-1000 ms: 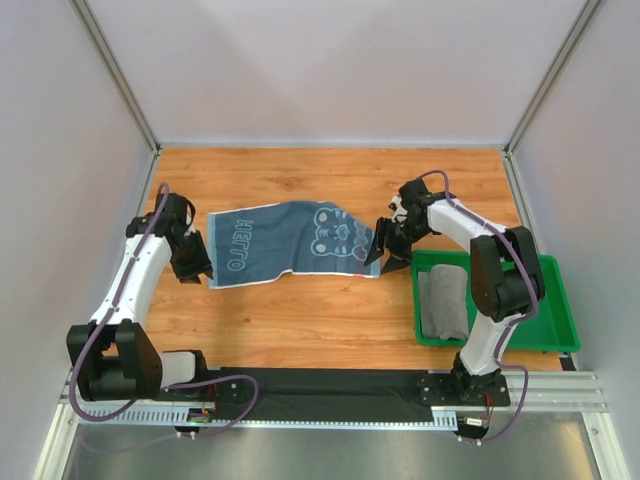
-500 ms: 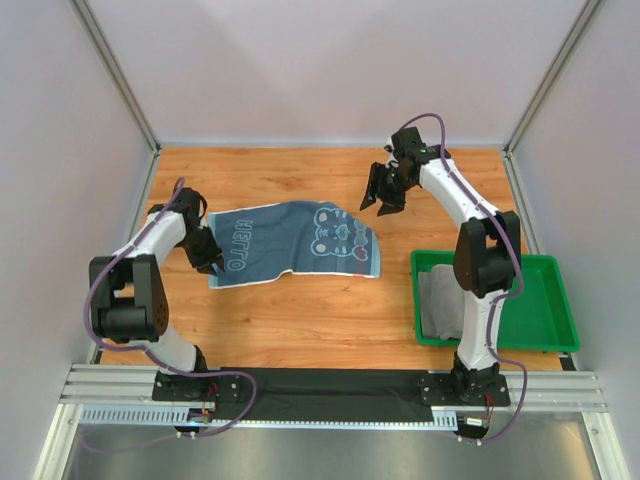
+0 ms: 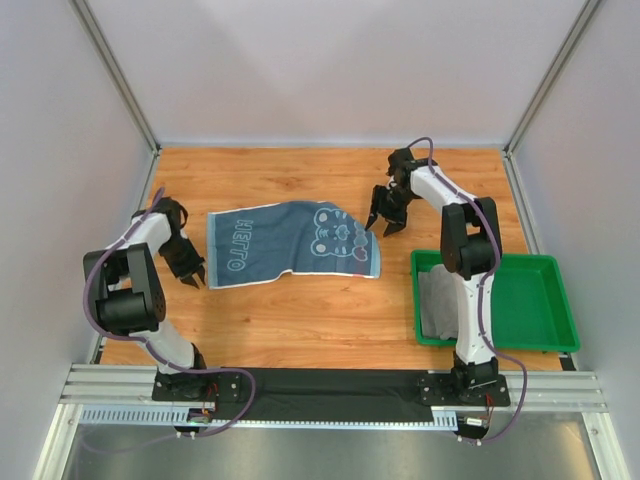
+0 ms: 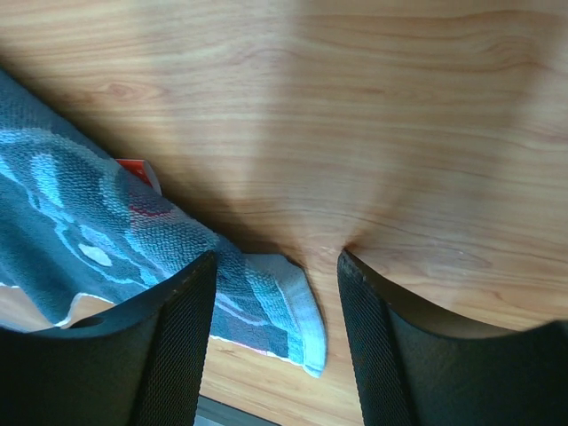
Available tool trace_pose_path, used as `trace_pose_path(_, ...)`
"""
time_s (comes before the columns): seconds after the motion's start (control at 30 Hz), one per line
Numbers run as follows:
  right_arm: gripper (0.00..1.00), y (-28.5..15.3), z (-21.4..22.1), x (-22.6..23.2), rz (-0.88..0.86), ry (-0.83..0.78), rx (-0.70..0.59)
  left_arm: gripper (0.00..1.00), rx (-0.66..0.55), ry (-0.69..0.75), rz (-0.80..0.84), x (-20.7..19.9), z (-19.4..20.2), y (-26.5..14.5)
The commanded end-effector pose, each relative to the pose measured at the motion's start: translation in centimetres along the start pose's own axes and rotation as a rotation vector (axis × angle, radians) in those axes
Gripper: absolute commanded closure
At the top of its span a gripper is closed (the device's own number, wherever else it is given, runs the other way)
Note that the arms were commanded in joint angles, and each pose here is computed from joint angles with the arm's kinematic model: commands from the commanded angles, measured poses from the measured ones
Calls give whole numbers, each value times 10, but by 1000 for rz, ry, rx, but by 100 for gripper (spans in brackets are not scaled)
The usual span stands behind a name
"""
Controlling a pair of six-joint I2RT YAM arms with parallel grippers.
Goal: Roll the towels
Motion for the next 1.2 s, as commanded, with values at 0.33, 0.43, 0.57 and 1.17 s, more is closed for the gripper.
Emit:
trace_pose_path(0.33,44,39,29,38,-207,16,141,71,-100,-14,108,14,-6,-22)
trace_pose_path(0.43,79,41,34,47,-272,21,179,69,-133,1,124,11,-8,-29)
trace_pose_path(0.57,100,12,28,67,-333,-43,107,73,-120,6,142,7,-7,-28)
trace_pose_path(1.17,37,-13,125,96,140,-803,-280,76,-146,22,151,-1,-10,-31)
Point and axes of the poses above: each gripper's point midway between its finger pads, its own y axis out along the fingers, its own x axis along the line the jaws close on, z = x × y, the point moved 1 cm from there along -y, back along the fingers, and after that the axes turned 14 degrees about y, right-handed, at the moved point
